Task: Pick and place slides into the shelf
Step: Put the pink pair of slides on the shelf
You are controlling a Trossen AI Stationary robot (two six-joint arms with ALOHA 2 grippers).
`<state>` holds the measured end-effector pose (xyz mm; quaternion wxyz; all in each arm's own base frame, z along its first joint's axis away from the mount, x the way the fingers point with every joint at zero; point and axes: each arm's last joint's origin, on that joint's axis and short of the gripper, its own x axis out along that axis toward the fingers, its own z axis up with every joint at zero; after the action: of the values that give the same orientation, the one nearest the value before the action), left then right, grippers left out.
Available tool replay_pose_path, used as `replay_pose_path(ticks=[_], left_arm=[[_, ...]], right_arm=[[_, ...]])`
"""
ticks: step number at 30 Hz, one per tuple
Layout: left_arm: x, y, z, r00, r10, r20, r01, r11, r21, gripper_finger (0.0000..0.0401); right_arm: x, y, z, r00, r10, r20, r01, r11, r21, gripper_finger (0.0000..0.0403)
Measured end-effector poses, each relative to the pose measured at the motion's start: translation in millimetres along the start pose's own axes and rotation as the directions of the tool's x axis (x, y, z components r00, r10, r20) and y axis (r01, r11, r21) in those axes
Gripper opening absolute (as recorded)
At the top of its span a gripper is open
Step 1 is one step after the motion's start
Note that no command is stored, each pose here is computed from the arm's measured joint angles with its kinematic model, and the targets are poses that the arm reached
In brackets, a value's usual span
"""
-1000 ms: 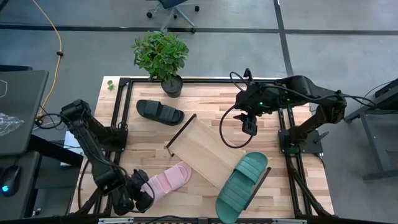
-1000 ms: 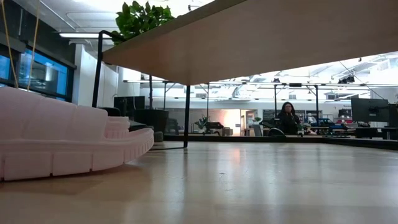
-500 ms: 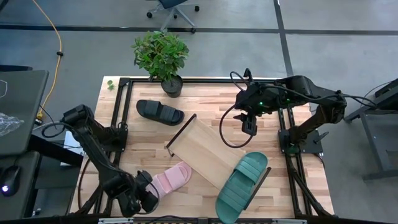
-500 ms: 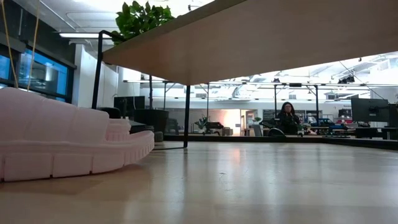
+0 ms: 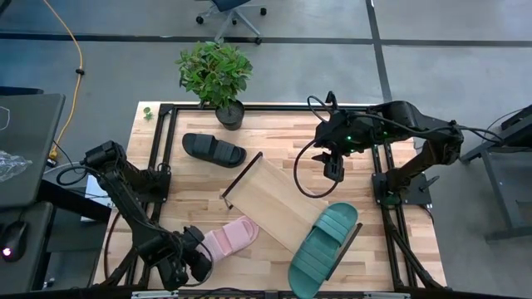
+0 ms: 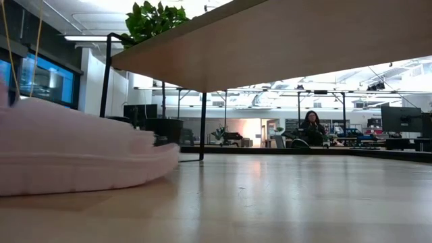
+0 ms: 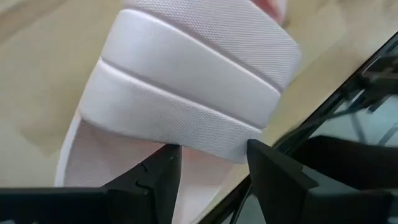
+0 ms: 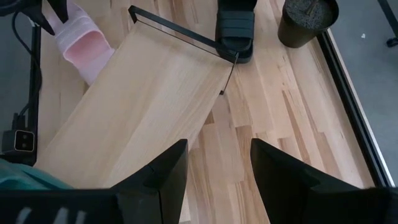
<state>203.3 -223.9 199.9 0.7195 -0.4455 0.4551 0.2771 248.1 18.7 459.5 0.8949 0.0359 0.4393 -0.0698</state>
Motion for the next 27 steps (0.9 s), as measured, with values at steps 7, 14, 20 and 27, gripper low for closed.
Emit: replay_pose_path(ticks=[7, 14, 20, 27], left_arm=[[1, -2, 7, 0.995, -0.022, 0.095, 0.023, 1.000, -0.010, 0.0173], [2, -2, 10, 0.992, -0.027, 0.125, 0.028, 1.000, -0.007, 0.0173], [2, -3, 11, 0.980, -0.052, 0.192, 0.054, 0.998, -0.009, 0.0173], [2, -2, 14, 0.975, -0.048, 0.218, 0.051, 0.999, -0.008, 0.0173]], right_arm=[[0, 0, 0, 1.000, 0.000, 0.000, 0.000, 1.000, 0.000, 0.0167], [0, 0, 0, 1.000, 0.000, 0.000, 0.000, 1.000, 0.002, 0.0167], [0, 0, 0, 1.000, 0.000, 0.000, 0.000, 1.000, 0.003, 0.0167], [0, 0, 0, 1.000, -0.001, 0.000, 0.001, 1.000, 0.003, 0.0167]])
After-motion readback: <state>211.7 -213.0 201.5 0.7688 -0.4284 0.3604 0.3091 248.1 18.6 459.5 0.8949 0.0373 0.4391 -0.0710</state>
